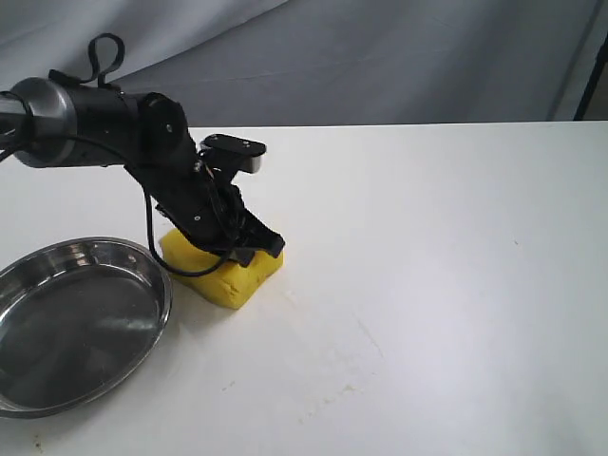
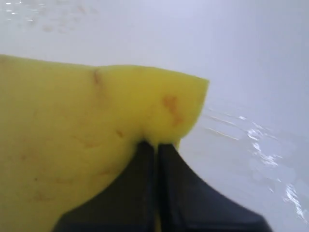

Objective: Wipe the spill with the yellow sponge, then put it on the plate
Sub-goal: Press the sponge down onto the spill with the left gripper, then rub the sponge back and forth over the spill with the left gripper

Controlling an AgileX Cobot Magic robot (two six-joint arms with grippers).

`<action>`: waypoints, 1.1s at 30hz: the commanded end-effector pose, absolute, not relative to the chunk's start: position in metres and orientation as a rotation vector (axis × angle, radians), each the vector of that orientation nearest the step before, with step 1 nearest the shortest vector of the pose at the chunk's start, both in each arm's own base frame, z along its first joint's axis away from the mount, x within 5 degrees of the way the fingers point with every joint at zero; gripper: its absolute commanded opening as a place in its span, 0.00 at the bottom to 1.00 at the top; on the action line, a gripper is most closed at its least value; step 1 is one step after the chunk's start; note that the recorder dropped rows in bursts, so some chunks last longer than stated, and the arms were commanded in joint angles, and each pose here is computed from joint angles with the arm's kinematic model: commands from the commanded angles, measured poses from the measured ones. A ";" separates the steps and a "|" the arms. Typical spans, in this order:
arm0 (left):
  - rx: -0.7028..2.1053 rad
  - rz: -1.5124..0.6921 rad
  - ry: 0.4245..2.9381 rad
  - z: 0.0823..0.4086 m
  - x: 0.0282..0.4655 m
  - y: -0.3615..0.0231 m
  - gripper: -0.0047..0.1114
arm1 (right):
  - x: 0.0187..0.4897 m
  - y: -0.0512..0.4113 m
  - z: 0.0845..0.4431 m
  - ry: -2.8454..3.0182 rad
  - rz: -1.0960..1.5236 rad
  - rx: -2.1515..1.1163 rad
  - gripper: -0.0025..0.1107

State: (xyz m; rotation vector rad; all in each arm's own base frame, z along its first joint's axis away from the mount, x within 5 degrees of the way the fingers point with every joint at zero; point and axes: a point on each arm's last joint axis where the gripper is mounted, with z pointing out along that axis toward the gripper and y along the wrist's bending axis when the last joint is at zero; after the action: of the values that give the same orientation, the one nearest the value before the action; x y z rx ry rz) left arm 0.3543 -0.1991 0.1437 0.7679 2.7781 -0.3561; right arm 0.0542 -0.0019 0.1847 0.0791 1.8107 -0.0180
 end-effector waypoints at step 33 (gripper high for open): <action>1.342 -0.481 2.849 0.123 0.244 -0.309 0.04 | 0.054 -0.002 0.184 1.810 -0.021 0.075 0.02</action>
State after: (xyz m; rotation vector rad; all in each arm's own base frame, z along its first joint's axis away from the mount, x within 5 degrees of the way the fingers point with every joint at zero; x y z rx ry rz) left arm 0.2678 -0.3005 0.1312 1.2433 2.7572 -0.4544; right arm 0.0542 -0.0019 0.1847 0.0791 1.8107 -0.0180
